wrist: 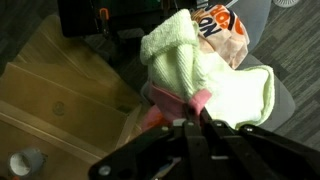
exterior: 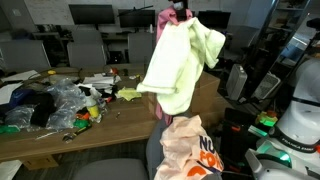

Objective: Pick up the shirts on the box and put them on the chair.

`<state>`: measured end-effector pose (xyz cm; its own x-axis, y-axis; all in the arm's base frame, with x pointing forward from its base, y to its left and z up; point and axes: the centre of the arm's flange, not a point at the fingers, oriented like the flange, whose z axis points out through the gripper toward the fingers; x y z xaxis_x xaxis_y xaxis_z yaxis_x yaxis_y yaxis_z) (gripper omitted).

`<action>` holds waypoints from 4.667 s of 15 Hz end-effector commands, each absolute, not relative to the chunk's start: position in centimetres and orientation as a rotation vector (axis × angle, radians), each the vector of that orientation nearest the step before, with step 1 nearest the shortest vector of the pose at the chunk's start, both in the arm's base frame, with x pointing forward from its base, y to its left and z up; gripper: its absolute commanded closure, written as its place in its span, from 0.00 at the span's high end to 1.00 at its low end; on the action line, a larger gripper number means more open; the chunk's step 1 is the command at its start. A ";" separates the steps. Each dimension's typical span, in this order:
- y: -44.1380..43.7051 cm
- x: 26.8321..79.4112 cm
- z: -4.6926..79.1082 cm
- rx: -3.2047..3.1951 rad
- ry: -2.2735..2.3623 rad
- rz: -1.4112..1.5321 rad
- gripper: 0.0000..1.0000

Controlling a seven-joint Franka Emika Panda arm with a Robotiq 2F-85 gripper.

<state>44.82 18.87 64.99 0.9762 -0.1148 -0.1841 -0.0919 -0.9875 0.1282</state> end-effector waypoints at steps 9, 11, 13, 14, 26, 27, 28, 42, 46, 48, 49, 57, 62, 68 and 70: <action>17.4 40.9 57.8 3.011 -0.163 -0.411 0.02; 17.2 40.7 56.8 3.009 -0.171 -0.434 0.02; 17.2 40.5 56.1 3.011 -0.173 -0.450 0.02; 17.1 40.4 55.8 3.009 -0.176 -0.456 0.02; 18.5 40.4 51.5 2.935 -0.160 -0.568 0.02; 18.6 40.4 51.1 2.928 -0.161 -0.577 0.02; 18.8 40.4 50.7 2.924 -0.155 -0.591 0.02; 19.9 40.1 44.8 2.949 -0.137 -0.731 0.02; 19.1 39.2 43.1 3.011 -0.203 -0.818 0.02; 18.4 38.9 42.2 3.046 -0.248 -0.865 0.02; 18.1 38.7 41.8 3.060 -0.275 -0.886 0.02; 13.2 39.0 38.0 3.059 -0.589 -1.025 0.02; 11.8 38.9 37.3 3.043 -0.670 -1.032 0.02; 12.0 38.6 38.4 3.058 -0.667 -0.982 0.02; 12.0 38.5 38.7 3.064 -0.667 -0.966 0.02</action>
